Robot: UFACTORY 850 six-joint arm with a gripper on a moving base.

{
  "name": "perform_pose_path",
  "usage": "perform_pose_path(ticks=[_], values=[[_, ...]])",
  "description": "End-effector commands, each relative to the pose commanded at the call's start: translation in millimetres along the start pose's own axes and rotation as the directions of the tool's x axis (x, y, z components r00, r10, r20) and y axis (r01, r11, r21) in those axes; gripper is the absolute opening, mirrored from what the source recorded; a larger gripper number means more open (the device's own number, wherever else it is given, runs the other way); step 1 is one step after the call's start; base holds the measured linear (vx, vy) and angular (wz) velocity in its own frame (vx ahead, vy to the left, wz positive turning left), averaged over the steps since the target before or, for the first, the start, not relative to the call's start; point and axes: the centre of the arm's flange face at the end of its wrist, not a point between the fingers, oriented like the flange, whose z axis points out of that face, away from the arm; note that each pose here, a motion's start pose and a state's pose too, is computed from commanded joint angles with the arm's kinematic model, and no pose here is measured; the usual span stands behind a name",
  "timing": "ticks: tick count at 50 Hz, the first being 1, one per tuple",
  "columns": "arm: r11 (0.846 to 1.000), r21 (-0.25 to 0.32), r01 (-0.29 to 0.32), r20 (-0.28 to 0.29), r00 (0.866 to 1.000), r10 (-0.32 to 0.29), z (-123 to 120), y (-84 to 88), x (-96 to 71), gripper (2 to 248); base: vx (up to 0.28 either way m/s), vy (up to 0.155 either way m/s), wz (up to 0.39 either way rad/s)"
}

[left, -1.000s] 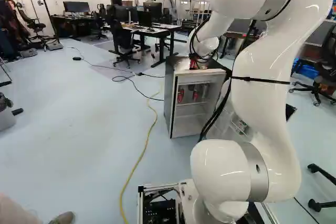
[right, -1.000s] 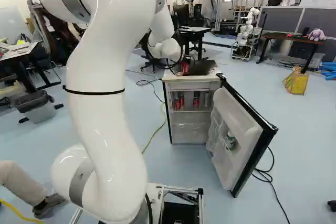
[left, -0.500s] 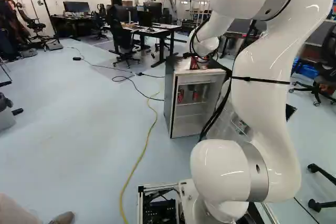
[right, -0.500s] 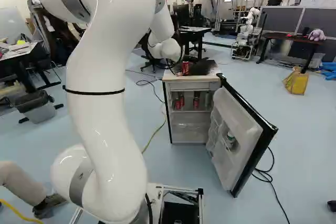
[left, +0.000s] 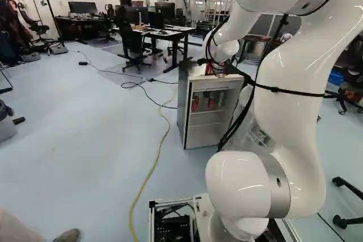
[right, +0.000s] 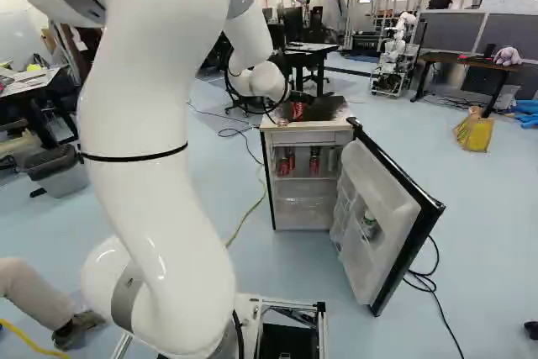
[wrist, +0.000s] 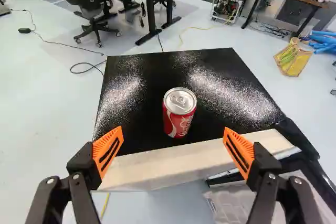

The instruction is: Grab a drink from the fridge

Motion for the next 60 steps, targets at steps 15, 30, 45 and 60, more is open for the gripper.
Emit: perform_pose_path(ticks=[15,30,45,60], values=[[1.000,-0.004,-0.010,0.040,0.999,0.010,-27,0.0,-17.4,247,0.000,0.000,0.000],[0.998,-0.033,-0.050,0.126,0.990,0.054,-61,11.2,-31.9,247,0.000,0.000,0.000],[0.993,-0.076,-0.087,0.235,0.967,0.102,-93,31.2,-44.0,247,0.000,0.000,0.000],[0.985,-0.124,-0.117,0.345,0.926,0.154,-121,54.0,-53.6,247,0.000,0.000,0.000]])
